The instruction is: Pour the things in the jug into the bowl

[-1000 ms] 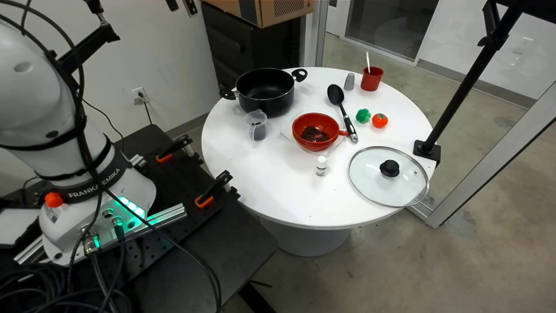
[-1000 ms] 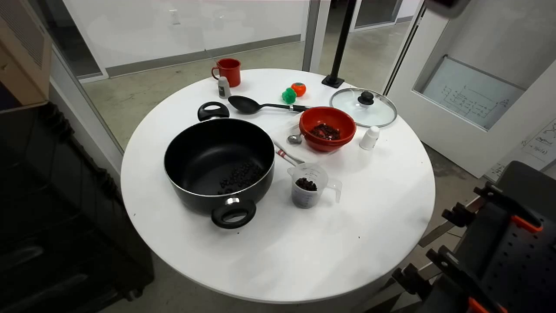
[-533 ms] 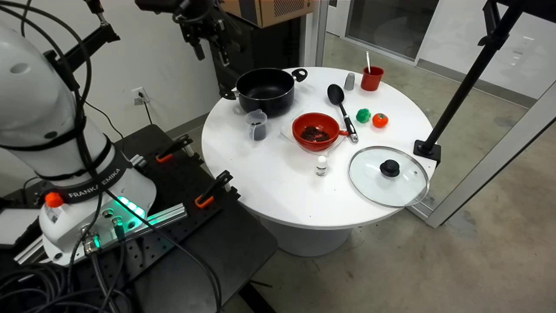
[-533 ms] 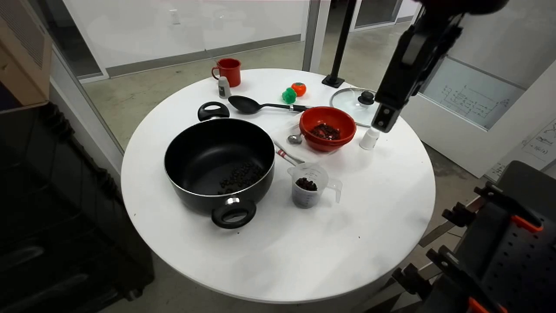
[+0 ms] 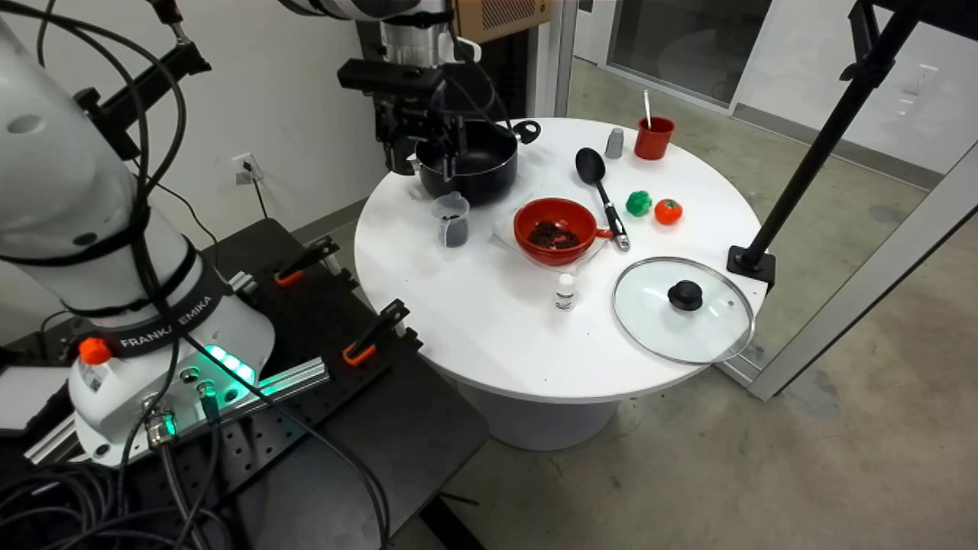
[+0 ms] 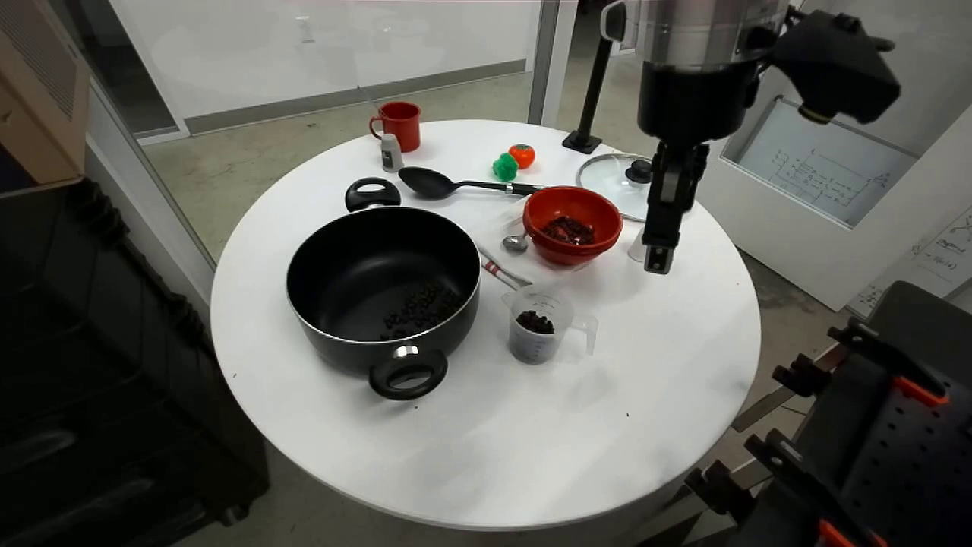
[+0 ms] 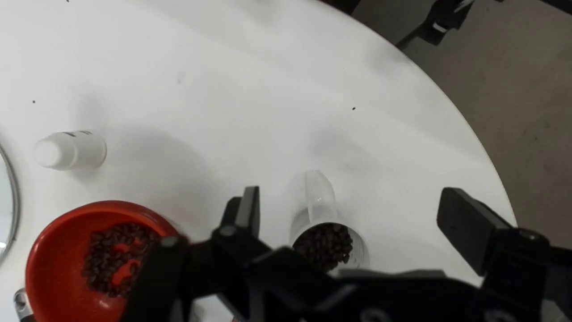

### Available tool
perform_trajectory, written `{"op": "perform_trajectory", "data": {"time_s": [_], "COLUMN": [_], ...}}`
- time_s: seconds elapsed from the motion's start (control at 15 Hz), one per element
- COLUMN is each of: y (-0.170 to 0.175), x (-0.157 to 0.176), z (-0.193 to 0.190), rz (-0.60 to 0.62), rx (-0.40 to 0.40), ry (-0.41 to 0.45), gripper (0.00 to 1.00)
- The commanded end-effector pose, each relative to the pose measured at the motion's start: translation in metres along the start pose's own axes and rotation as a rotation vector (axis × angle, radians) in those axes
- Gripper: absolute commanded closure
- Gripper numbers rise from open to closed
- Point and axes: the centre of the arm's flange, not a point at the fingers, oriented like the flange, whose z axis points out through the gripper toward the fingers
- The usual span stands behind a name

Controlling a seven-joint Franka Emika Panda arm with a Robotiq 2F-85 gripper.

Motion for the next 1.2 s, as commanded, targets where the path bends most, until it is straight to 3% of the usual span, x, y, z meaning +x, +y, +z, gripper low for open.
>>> {"op": "perform_trajectory", "data": {"time_s": [0.0,0.13,0.27,0.47,0.67,1.13], "y": [0.001,-0.004,-0.015,-0.030,-0.040,-0.016], "x": [0.002,-0.002,-0.009,-0.004,-0.004,0.015], "z": [0.004,-0.003,0.001,0.026,0.048,0.086], "rz": [-0.007,-0.018,-0.036,-0.071,-0.107,-0.086], "rx": [0.002,-0.006,-0.072,-0.167,-0.212,-0.139], "ry": [-0.009,0.019,0.044,0.020,-0.011,0.047], "gripper": [0.00,0.00,0.00,0.00,0.00,0.00]}}
